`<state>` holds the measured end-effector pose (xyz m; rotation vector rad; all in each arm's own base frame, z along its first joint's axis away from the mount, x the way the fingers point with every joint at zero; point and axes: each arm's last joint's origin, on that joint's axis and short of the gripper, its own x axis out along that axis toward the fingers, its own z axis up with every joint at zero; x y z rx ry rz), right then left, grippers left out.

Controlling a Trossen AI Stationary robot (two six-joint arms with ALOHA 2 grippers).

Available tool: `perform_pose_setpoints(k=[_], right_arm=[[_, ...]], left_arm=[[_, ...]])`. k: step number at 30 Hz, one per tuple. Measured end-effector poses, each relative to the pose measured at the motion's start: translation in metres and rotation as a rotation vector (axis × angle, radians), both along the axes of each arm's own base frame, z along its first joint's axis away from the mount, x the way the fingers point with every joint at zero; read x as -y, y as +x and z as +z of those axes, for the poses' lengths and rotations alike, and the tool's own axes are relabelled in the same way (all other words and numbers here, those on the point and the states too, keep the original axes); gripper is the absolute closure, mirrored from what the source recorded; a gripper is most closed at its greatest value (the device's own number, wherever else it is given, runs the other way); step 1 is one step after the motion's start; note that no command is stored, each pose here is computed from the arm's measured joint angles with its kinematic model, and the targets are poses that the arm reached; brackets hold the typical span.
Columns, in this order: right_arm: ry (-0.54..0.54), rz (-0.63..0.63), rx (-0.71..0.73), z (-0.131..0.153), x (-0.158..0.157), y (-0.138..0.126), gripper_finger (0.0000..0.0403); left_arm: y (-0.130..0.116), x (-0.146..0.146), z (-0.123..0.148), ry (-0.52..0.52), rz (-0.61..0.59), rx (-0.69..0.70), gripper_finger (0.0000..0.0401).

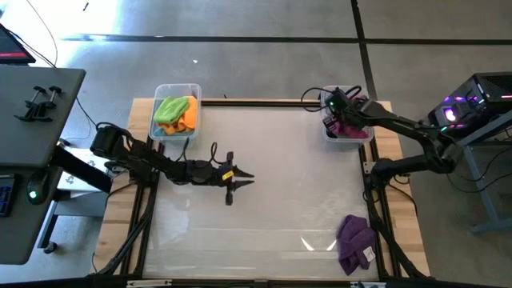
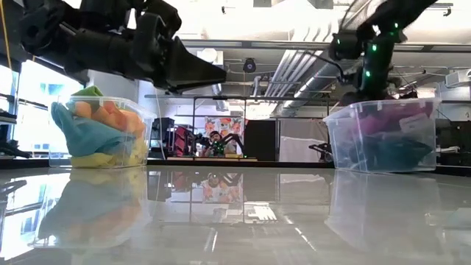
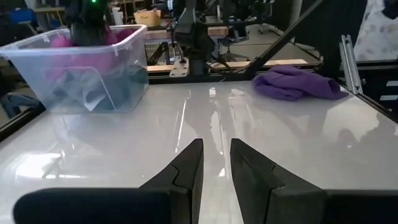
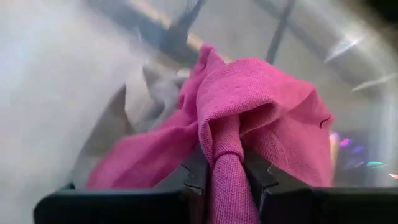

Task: Sort towels by color in basket
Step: Put the maroon towel into the right transparent bin

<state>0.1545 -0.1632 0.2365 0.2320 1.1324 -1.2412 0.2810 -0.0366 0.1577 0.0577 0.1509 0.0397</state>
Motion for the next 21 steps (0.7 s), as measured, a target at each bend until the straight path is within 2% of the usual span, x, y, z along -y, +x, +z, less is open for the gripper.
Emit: perform_pose_setpoints(k=[6,14,18,21], right_arm=[[0.074,-0.03,0.122,-0.015,0.012,-0.012,0.0367],[0.092,-0.052,0.126,-0.021,0.014,-0.018,0.0348],[0.099,-0.045,0.116,-0.021,0.014,-0.018,0.0326],[0.118,-0.051,0.102,-0.022,0.012,-0.02,0.0294]], left_arm=[[0.0,0.002,0.003,0.027,-0.005,0.029,0.0335],[0.001,0.0,0.003,0.03,0.015,0.029,0.0335],[0.0,0.0,0.003,0.031,0.022,0.028,0.0335],[0.0,0.0,0.003,0.029,0.022,0.027,0.0335]])
